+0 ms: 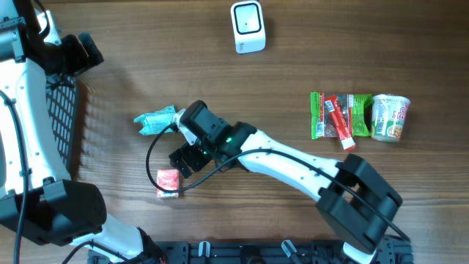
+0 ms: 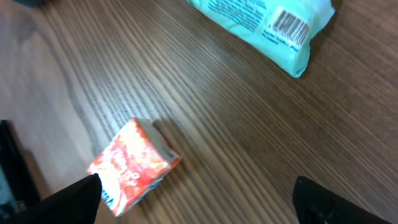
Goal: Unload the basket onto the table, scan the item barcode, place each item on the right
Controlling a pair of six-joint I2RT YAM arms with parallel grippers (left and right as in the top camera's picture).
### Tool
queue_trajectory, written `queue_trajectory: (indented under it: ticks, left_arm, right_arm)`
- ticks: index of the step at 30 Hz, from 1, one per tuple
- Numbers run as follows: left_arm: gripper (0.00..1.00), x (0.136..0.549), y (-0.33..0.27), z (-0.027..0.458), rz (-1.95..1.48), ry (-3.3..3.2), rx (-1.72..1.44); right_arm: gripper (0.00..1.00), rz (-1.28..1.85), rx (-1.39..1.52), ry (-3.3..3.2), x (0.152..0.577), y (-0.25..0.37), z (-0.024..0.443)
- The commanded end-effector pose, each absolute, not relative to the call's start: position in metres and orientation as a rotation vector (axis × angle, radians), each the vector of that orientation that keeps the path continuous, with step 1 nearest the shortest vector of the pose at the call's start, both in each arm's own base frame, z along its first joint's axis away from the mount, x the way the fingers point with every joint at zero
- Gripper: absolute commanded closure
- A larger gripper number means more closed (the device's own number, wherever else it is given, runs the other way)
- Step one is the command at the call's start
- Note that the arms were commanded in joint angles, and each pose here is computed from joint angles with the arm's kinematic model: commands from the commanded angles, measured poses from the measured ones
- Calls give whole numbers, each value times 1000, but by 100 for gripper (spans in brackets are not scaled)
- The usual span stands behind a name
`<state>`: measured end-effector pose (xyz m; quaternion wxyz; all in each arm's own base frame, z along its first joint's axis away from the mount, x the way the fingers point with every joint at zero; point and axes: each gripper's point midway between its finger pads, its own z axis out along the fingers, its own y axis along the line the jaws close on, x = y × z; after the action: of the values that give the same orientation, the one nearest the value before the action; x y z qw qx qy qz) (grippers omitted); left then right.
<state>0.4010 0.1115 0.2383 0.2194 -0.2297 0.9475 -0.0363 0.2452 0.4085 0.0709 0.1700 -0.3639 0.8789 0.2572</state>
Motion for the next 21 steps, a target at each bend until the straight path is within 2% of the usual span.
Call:
queue_trajectory:
  ticks: [1, 6, 10, 13, 16, 19, 21]
  left_arm:
    - [0, 401, 111, 238, -114, 2623, -632]
    - [0, 401, 111, 238, -114, 2623, -631]
    - [0, 401, 111, 238, -114, 2623, -631]
    - [0, 401, 111, 238, -114, 2623, -632]
    - [0, 401, 111, 238, -114, 2623, -632]
    - [0, 401, 111, 238, -114, 2623, -632]
    - [0, 401, 111, 238, -114, 2623, -632]
  right_arm:
    - [1, 701, -1029, 2531, 244, 407, 54]
    - [2, 777, -1073, 2469, 225, 432, 63]
    - [2, 689, -1221, 2352, 207, 445, 62]
    - [1, 683, -1267, 2300, 197, 459, 53]
    - [0, 650, -1368, 2284, 186, 464, 25]
    - [4, 635, -1366, 2289, 186, 463, 21]
    - [7, 390, -1227, 2355, 212, 439, 12]
